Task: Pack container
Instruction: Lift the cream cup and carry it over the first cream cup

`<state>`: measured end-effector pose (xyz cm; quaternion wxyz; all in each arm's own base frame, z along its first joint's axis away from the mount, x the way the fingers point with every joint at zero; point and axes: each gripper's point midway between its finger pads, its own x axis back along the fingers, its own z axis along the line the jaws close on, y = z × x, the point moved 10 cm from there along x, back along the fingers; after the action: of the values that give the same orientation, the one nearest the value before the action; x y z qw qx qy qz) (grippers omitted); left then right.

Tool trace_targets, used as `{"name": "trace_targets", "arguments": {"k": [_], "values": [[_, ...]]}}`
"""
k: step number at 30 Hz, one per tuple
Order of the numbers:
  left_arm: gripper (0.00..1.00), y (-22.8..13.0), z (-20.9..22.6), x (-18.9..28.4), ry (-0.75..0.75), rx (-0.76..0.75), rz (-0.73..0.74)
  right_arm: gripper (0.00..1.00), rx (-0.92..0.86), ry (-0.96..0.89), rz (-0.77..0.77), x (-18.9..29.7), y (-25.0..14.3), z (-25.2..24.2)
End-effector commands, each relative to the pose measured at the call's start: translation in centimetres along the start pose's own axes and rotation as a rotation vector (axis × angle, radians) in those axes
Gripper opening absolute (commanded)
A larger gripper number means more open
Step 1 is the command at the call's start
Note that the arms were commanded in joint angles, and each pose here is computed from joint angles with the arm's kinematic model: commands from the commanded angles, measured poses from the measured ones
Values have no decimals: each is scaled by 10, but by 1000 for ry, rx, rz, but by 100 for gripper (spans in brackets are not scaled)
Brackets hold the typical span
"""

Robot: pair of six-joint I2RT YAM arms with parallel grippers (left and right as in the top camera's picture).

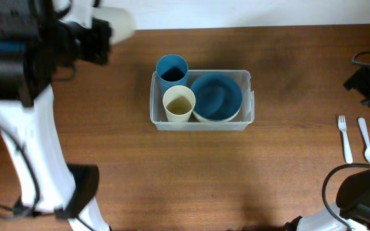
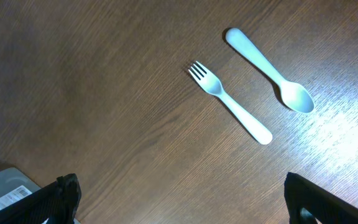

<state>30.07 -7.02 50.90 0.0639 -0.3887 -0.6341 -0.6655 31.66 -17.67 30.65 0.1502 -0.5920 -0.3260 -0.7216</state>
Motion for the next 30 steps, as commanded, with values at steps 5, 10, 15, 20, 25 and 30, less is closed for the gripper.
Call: {"name": "trace_targets", "arguments": {"k": [5, 10, 15, 20, 25, 30], "values": [[2, -22, -53, -2, -61, -60, 140, 99, -11, -5, 6, -2, 0, 0], [2, -40, -70, -22, -113, -74, 269, 99, -11, -5, 6, -2, 0, 0], [1, -52, -82, -40, -145, -95, 361, 99, -11, -5, 6, -2, 0, 0], [2, -57, -93, -45, -169, -117, 388, 99, -11, -5, 6, -2, 0, 0], [1, -58, -95, -46, -173, -123, 395, 99, -11, -5, 6, -2, 0, 0], [1, -68, -94, -59, -167, -116, 461, 99, -11, -5, 6, -2, 0, 0]]}}
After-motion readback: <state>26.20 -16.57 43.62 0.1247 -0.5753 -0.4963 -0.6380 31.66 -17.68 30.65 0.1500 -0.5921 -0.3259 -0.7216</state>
